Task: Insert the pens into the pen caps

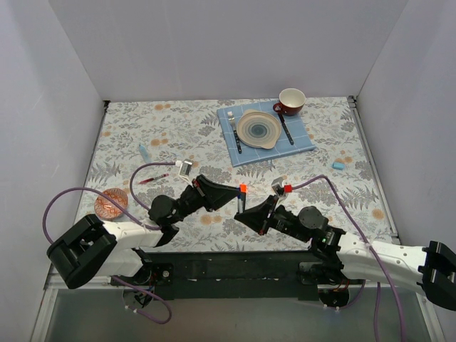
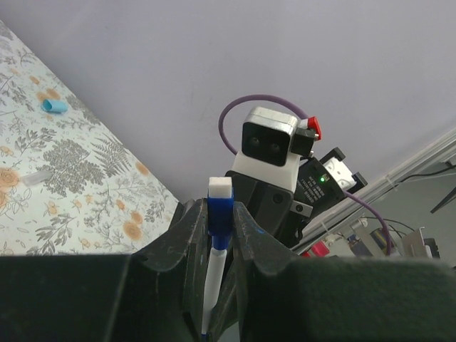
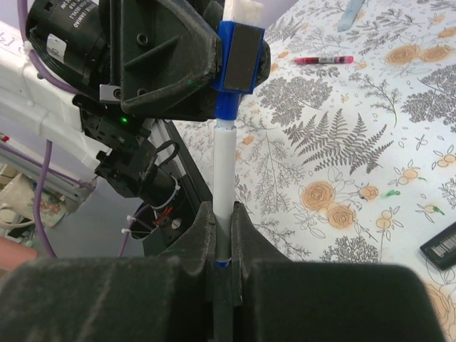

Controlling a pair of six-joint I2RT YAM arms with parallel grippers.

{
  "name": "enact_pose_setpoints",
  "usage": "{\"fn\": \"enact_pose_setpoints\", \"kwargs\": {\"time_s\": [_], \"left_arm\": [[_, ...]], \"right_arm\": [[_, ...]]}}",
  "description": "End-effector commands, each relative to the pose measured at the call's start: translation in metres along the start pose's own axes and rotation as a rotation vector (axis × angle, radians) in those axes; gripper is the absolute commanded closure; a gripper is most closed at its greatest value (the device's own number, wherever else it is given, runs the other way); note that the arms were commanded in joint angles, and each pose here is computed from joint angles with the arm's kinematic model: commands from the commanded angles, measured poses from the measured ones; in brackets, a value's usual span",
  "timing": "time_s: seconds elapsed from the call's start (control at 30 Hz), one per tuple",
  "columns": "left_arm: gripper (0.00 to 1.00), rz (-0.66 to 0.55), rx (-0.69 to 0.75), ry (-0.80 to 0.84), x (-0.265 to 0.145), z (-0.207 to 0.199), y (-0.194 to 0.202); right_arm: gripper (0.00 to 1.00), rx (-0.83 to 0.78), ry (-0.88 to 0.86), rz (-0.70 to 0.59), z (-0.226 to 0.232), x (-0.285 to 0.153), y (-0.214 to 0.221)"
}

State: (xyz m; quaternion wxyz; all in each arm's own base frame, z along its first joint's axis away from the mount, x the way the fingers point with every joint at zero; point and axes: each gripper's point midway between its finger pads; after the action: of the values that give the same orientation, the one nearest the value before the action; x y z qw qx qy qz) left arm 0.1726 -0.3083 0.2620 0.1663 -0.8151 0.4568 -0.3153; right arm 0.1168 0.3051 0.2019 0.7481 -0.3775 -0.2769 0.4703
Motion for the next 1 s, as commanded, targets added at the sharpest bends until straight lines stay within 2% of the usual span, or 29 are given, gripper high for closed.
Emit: {"fn": "enact_pose_setpoints", "kwargs": {"time_s": [0.0,0.4,0.57,0.73,0.77,0.93,0.97], "left_arm": [[1.0,-0.007,0.055,0.145,-0.008,-0.03,0.001],[1.0,0.104,0.088,0.268,-0.02,-0.044,0.03],[0.98,0.11,0.098,0.331,-0.021,-0.056,0.033],[0.82,0.095,0.097,0.351,-0.021,-0.059,0.03],[0.75,0.093,0.098,0.353,-0.02,-0.06,0.03],[0.62,0.075,0.127,0.374,-0.018,-0.067,0.024],[0.56,0.073,0.133,0.369,-0.017,-0.066,0.023]], "right_arm": [[0.99,-0.03,0.021,-0.139,0.008,0.003,-0.044],[0.99,-0.036,0.022,-0.203,0.023,0.01,-0.079],[0.99,-0.073,0.008,-0.179,0.029,0.015,-0.082],[0.99,-0.095,-0.041,-0.158,0.04,0.017,-0.082],[0.99,-0.097,-0.043,-0.145,0.041,0.018,-0.08],[0.99,-0.103,-0.06,-0.109,0.043,0.018,-0.073],[0.99,-0.103,-0.059,-0.109,0.043,0.017,-0.074]]}}
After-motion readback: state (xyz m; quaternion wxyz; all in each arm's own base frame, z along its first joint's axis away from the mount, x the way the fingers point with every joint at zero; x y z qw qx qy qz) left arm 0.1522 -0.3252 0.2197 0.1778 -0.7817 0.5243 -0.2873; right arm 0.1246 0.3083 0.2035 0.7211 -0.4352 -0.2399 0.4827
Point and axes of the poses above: each gripper's point midway between its finger pads, its own x axis out along the fingers, its own z axis along the line the jaws close on, y = z × x
